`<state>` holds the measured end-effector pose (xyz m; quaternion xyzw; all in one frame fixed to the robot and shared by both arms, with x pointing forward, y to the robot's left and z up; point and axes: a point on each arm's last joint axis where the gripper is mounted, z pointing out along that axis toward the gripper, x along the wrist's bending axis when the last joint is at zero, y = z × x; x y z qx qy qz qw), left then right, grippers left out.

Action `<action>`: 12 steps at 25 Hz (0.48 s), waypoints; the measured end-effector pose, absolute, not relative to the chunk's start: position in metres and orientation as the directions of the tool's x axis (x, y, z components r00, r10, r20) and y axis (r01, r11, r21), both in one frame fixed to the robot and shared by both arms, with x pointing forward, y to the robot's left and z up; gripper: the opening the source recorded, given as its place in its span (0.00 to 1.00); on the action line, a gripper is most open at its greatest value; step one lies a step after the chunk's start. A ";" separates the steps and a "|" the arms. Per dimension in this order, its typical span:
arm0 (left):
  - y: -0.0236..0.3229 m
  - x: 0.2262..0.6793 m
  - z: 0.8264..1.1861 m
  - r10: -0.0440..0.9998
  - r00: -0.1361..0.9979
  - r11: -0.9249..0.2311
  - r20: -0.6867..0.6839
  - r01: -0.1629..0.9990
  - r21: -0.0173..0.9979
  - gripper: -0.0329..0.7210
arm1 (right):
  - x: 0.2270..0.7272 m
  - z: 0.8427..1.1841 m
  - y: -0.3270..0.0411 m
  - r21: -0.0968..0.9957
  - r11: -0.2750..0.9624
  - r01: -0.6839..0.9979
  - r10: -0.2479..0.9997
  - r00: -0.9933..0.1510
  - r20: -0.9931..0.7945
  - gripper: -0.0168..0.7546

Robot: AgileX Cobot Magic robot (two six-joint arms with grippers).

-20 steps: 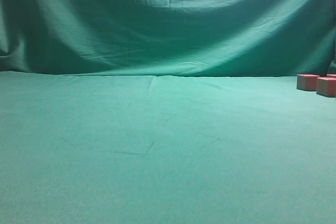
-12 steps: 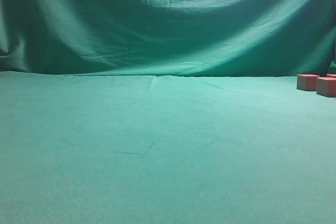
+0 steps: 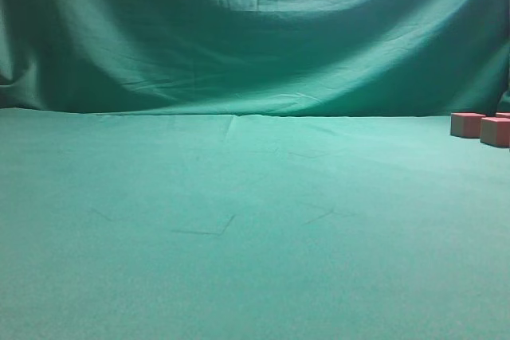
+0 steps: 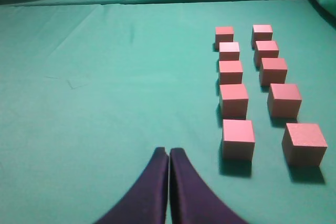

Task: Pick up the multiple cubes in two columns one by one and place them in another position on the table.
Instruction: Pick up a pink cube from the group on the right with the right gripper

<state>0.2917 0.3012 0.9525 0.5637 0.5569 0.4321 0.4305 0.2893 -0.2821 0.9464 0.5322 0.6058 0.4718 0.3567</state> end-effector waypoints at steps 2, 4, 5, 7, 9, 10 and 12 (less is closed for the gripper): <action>0.301 0.292 0.953 1.000 0.006 -0.009 0.008 0.256 0.967 0.04 | 0.289 0.946 -0.282 0.951 -0.012 0.308 0.981 -0.179 0.070 0.02; 0.301 0.292 0.953 1.000 0.006 -0.009 0.008 0.256 0.967 0.04 | 0.289 0.946 -0.282 0.951 -0.008 0.308 0.982 -0.180 0.066 0.02; 0.301 0.292 0.953 1.000 0.006 -0.009 0.008 0.256 0.967 0.04 | 0.289 0.946 -0.282 0.951 -0.006 0.308 0.982 -0.179 0.064 0.02; 0.301 0.292 0.953 1.000 0.006 -0.009 0.008 0.256 0.967 0.04 | 0.289 0.946 -0.282 0.952 -0.001 0.307 0.982 -0.180 0.059 0.02; 0.301 0.292 0.953 1.000 0.006 -0.009 0.008 0.256 0.967 0.04 | 0.289 0.947 -0.283 0.953 0.000 0.302 0.983 -0.177 0.056 0.02; 0.301 0.292 0.953 1.000 0.006 -0.009 0.008 0.256 0.967 0.04 | 0.290 0.947 -0.283 0.956 -0.001 0.295 0.983 -0.175 0.055 0.02; 0.301 0.292 0.953 1.000 0.006 -0.009 0.008 0.256 0.967 0.04 | 0.291 0.950 -0.284 0.963 -0.008 0.270 0.985 -0.165 0.054 0.02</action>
